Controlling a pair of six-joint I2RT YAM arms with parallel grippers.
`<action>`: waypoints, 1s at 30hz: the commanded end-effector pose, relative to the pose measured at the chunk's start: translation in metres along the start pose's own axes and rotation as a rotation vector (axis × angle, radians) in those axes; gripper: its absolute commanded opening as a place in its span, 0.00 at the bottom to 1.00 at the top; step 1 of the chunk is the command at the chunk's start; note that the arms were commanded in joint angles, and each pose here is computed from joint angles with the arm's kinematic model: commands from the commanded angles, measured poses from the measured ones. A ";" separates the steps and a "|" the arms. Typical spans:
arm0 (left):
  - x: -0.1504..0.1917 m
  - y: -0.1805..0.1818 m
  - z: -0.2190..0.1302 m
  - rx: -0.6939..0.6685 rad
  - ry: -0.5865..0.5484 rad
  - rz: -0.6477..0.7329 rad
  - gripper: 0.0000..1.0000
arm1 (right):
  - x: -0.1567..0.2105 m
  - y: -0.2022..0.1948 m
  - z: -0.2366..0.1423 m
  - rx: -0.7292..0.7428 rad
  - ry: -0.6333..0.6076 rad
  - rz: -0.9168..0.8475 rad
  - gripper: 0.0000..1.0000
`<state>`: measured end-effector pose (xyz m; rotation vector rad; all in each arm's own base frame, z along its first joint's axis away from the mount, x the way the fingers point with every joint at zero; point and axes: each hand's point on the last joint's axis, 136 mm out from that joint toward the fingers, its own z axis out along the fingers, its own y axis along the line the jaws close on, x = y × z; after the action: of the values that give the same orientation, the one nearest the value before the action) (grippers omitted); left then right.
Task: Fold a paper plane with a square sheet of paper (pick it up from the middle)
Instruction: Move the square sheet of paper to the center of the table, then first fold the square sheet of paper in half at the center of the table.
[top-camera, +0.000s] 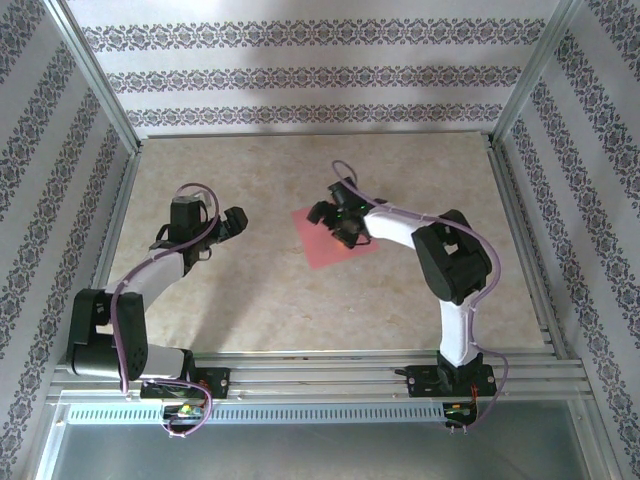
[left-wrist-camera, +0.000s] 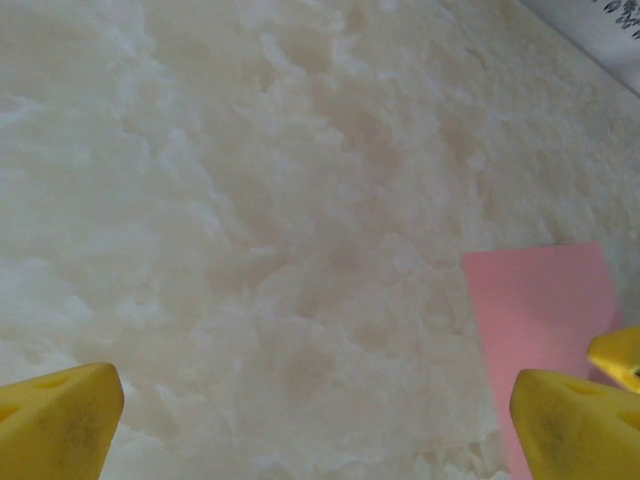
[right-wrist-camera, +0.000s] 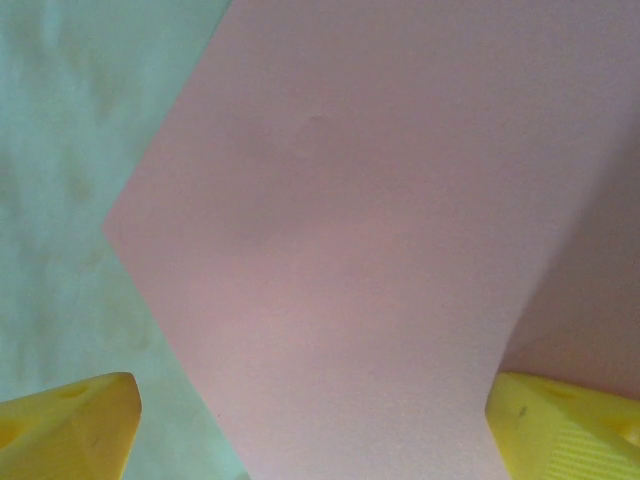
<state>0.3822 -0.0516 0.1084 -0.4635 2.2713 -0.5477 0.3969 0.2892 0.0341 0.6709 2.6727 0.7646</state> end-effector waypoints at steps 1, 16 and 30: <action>0.009 -0.003 0.004 0.000 0.069 -0.064 1.00 | 0.068 -0.027 0.018 0.108 0.117 0.180 0.93; 0.075 -0.027 0.011 -0.158 0.310 -0.191 0.92 | 0.015 0.007 -0.063 -0.042 0.029 -0.280 0.72; 0.117 -0.081 0.036 -0.033 0.400 -0.169 1.00 | 0.013 -0.033 -0.009 0.140 0.116 -0.323 0.54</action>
<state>0.3351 -0.1728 0.0497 -0.6044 2.6694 -0.6840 0.3742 0.2655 0.0247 0.2379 2.8309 0.5818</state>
